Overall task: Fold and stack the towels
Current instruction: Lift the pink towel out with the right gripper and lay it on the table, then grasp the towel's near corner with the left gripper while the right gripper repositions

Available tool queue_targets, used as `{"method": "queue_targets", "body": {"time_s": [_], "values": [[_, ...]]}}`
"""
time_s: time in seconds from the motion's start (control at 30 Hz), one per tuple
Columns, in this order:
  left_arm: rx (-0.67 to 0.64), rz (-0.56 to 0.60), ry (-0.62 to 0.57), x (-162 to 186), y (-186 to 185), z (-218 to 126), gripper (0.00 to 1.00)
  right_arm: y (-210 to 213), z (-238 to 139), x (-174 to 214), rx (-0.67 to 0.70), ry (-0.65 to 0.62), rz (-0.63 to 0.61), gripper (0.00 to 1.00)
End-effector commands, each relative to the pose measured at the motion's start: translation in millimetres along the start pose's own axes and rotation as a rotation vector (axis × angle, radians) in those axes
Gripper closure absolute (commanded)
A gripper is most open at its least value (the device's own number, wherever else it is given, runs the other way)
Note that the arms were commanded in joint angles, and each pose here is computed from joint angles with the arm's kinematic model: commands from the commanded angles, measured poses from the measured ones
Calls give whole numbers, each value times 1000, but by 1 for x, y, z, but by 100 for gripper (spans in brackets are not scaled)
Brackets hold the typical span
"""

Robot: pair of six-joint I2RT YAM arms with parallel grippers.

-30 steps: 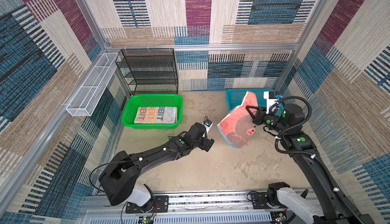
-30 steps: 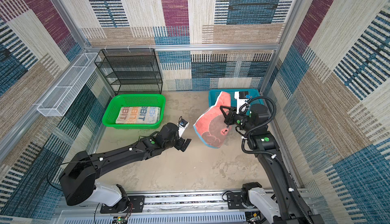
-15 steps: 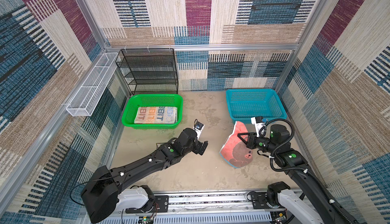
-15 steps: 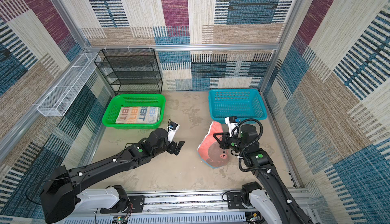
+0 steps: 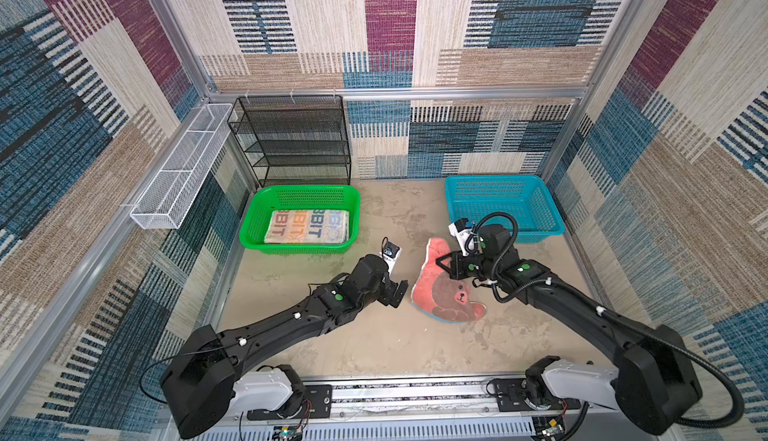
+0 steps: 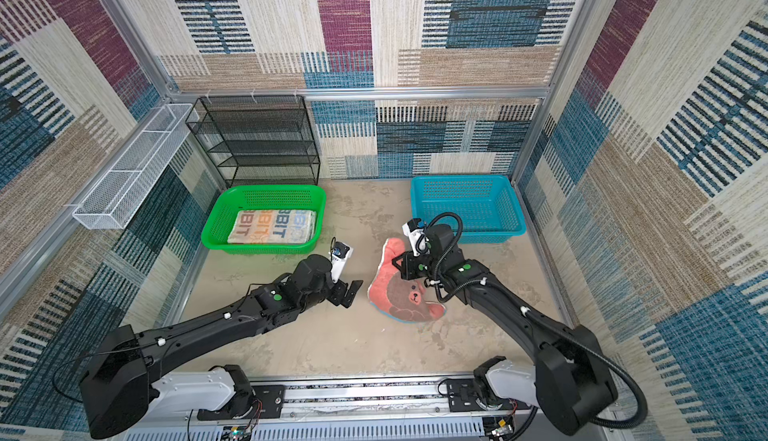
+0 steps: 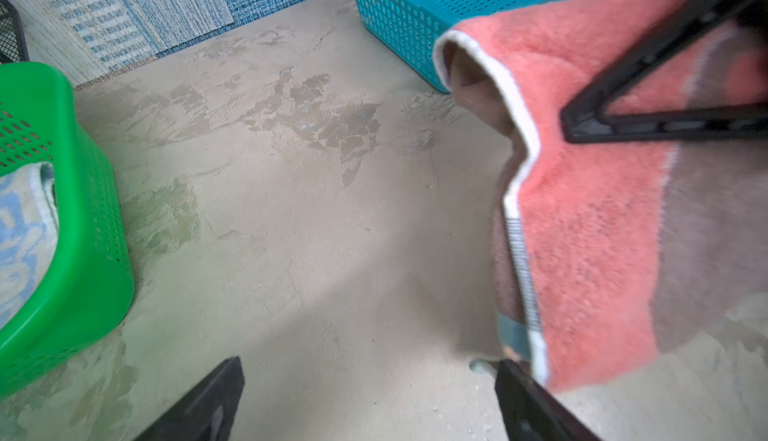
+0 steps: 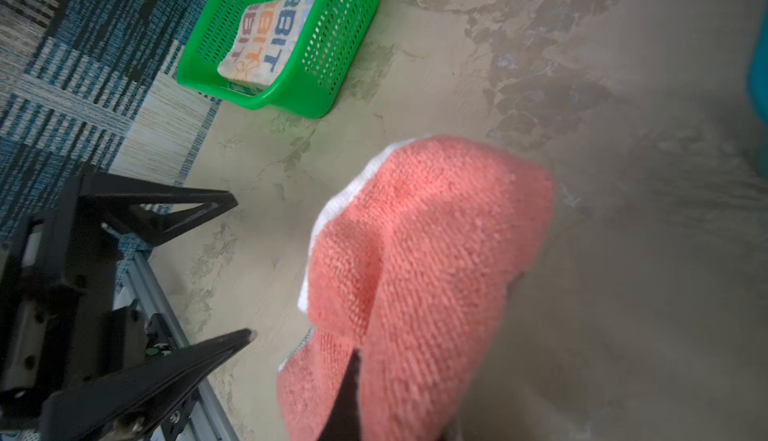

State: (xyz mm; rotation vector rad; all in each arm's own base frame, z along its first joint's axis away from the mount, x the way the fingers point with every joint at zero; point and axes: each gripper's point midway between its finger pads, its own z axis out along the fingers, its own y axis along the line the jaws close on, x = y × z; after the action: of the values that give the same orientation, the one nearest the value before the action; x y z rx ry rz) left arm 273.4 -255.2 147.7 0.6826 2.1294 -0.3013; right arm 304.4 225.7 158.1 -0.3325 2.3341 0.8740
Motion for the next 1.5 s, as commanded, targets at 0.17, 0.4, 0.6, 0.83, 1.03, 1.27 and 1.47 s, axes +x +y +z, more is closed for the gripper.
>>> {"method": "queue_targets", "body": {"time_s": [0.17, 0.4, 0.6, 0.83, 1.03, 1.27, 1.47], "values": [[-29, 16, 89, 17, 5, -1, 1, -29, 56, -44, 132, -35, -79, 83], [-57, 62, 157, 30, 7, 16, 1, -62, 98, -67, 263, -18, -122, 59], [-46, 47, 135, 28, 4, 21, 1, -57, 84, -106, 319, -123, -213, 23], [-117, 90, 258, 39, 17, 29, 1, -31, 36, -87, 256, -162, -384, 20], [-35, -5, 333, 60, 5, 44, 2, -38, 11, -42, 292, -166, -396, 20], [3, -155, 529, 87, -11, 65, 15, -39, -17, -25, 300, -226, -351, 20], [0, -199, 616, 101, -16, 78, 32, -54, -31, -22, 394, -229, -243, 21]]}}
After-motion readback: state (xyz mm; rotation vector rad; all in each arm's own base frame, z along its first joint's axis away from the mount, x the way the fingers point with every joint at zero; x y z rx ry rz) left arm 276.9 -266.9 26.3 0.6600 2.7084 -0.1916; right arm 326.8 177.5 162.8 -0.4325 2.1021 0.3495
